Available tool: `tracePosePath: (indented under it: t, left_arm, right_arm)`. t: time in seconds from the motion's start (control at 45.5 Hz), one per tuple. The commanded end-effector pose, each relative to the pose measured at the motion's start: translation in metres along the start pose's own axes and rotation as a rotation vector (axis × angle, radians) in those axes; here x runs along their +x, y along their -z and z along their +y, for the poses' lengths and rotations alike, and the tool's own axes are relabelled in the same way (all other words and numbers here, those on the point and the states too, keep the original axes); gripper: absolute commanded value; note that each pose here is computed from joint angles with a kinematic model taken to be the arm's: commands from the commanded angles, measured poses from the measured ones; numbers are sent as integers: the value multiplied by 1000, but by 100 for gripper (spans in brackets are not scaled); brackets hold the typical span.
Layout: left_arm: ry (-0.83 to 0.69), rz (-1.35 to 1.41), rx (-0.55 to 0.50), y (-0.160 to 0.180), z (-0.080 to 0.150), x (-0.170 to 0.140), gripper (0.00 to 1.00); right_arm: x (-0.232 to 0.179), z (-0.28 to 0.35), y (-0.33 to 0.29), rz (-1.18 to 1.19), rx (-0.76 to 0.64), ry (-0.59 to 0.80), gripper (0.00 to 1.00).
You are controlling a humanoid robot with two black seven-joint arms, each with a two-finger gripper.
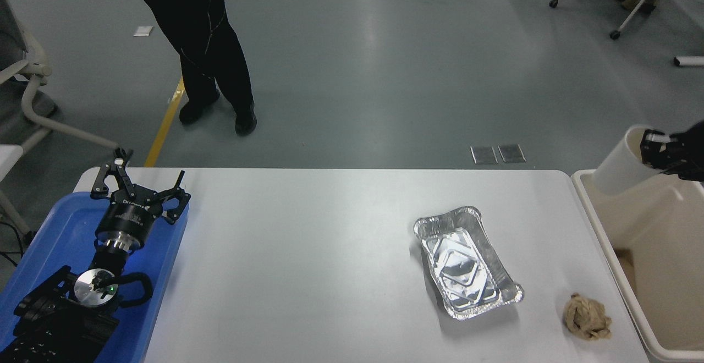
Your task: Pick up paper cup place in dustbin
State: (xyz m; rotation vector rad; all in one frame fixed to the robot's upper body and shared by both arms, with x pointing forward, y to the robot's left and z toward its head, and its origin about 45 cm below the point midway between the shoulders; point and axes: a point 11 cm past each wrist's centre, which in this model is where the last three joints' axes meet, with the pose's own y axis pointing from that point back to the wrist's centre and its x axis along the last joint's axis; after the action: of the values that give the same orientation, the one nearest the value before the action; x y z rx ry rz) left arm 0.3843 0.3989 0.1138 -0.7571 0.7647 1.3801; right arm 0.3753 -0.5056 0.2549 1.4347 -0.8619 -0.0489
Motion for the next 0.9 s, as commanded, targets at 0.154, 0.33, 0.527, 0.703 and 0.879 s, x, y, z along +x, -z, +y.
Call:
tracePosePath:
  t: [0.154, 0.33, 0.527, 0.703, 0.879]
  left_arm:
    - [2, -1, 1, 0, -1, -1, 99]
    - [0, 0, 0, 0, 0, 0, 99]
    - [0, 0, -2, 0, 0, 0, 99]
    - [0, 0, -2, 0, 0, 0, 99]
    - [0, 0, -2, 0, 0, 0, 99]
  right_arm:
    - [-37, -92, -86, -70, -191, -256, 0]
    - [-69, -115, -100, -49, -239, -322, 0]
    - [-105, -130, -114, -75, -269, -343, 0]
    - [-113, -133, -116, -94, -272, -365, 0]
    - [-110, -132, -117, -103, -271, -372, 30]
